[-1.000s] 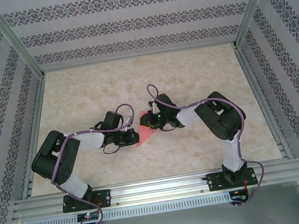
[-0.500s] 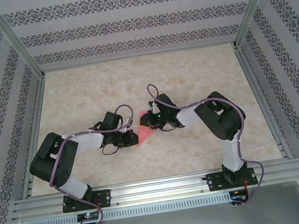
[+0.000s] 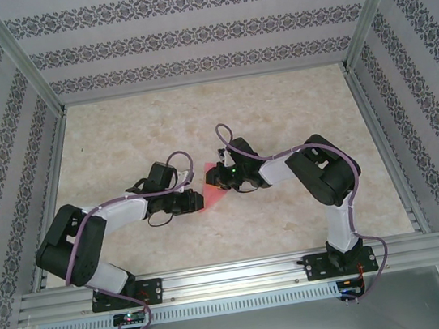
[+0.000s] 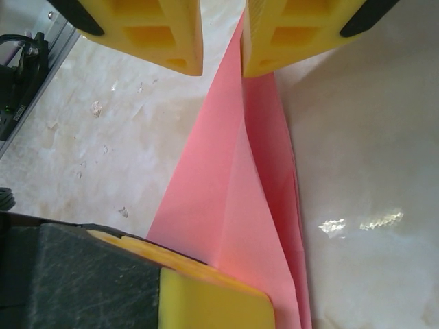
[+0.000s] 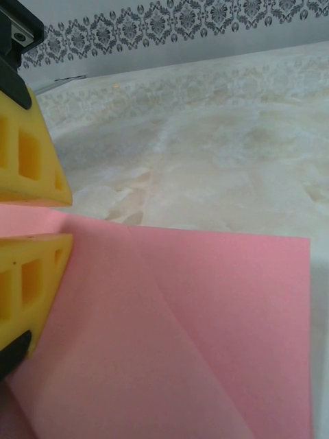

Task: Fold a paper plane with a square sheet of paper (pick it up from the middle)
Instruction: Fourth fold the wing at the center of the table.

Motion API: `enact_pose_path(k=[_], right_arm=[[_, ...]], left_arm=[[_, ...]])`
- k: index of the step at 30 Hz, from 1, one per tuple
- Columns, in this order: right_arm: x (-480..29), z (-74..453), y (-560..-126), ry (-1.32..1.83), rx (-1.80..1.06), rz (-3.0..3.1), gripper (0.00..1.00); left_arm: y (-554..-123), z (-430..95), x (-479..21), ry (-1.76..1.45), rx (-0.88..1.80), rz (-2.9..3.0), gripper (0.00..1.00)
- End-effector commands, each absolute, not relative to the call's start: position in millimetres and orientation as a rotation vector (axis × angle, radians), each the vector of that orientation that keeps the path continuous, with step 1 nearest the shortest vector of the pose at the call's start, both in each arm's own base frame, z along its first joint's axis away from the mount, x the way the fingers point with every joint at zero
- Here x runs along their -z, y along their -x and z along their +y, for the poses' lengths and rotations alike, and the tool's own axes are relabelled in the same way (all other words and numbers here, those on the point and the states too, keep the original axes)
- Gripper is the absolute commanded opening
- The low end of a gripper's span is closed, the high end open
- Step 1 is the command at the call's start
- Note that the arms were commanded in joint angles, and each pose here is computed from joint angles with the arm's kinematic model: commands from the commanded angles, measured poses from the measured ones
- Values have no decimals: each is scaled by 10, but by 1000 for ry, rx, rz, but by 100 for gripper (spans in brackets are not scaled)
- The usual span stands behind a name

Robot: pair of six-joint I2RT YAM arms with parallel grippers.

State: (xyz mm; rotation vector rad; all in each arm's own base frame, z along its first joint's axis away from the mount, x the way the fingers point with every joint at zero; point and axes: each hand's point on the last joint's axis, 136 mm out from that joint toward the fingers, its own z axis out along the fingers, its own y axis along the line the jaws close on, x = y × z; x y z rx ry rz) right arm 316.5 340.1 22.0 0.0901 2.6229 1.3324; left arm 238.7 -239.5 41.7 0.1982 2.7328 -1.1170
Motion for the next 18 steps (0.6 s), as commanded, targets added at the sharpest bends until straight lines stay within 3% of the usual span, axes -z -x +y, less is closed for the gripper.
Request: enact_pose_path(k=[1,9,18], right_arm=[[147,3181,-3061,-153,-1155,2735,19],[166,3156,-3046,-154,-1142,2742,19],[208,3130,-3017,-157,-1124,2755,19]], left_arm=[[-2410,-2381,-401,-194,1127,2745,20],[-2375,-2361,-294,-189,1118,2775,3],[-2233,-2262,-58,-193,1055,2871,0]])
